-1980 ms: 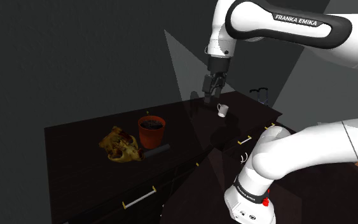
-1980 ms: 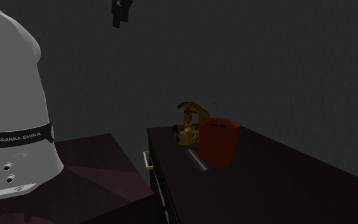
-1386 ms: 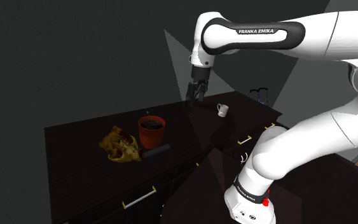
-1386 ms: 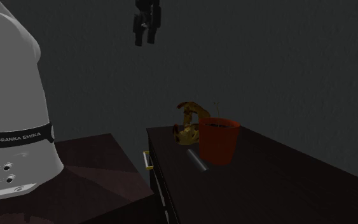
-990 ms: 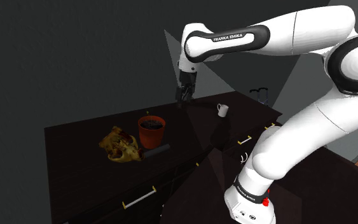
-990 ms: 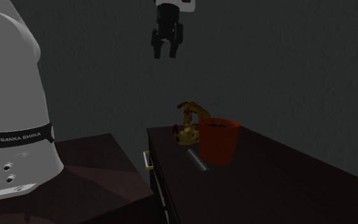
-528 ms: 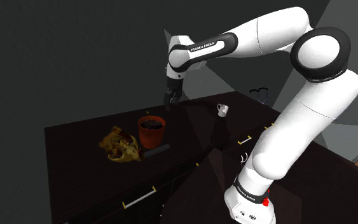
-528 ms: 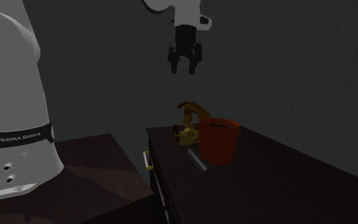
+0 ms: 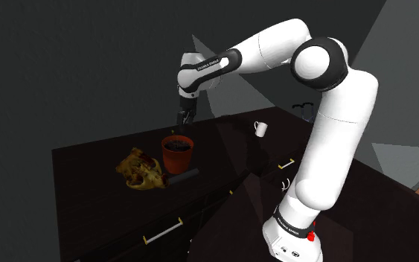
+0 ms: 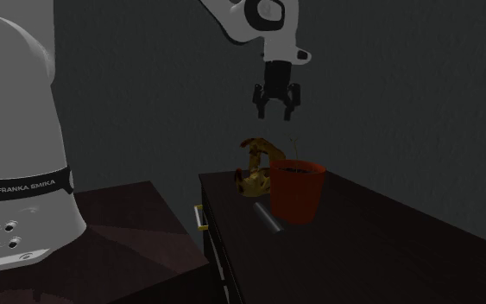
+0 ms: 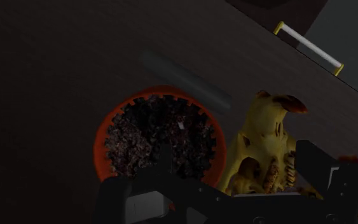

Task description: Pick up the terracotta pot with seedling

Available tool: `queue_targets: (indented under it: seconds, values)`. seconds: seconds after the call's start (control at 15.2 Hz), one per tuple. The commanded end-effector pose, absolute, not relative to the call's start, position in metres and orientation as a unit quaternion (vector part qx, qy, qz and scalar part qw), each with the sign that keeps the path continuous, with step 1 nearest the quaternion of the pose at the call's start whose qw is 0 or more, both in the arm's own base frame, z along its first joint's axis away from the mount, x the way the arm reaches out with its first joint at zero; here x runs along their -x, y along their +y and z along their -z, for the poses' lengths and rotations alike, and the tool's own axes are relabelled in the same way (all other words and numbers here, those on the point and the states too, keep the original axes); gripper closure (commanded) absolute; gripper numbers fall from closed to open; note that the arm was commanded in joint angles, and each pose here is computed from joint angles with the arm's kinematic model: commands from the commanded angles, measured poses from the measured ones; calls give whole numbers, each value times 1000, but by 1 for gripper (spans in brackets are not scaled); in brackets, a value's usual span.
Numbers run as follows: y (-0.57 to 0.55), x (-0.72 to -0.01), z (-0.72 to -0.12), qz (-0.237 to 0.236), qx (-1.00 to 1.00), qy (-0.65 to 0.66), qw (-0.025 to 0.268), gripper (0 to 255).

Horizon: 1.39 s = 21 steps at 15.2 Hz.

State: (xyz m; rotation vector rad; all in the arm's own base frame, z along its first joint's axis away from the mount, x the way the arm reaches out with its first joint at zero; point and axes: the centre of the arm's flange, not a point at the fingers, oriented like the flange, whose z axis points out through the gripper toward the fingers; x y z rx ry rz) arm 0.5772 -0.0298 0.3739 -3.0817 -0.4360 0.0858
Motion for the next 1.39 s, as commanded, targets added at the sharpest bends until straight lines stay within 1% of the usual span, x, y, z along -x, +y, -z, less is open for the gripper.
queue_targets:
  seconds: [0.0, 0.4, 0.99, 1.06, 1.32]
  values:
    - [-32, -599, -359, -24, 988, -150, 13, 0]
    - [-29, -662, -320, -16, 984, -179, 11, 0]
    - [-29, -662, -280, -16, 984, -179, 11, 0]
    - [-29, -662, -280, -16, 984, -179, 11, 255]
    - [-29, -662, -281, -16, 984, -179, 11, 255]
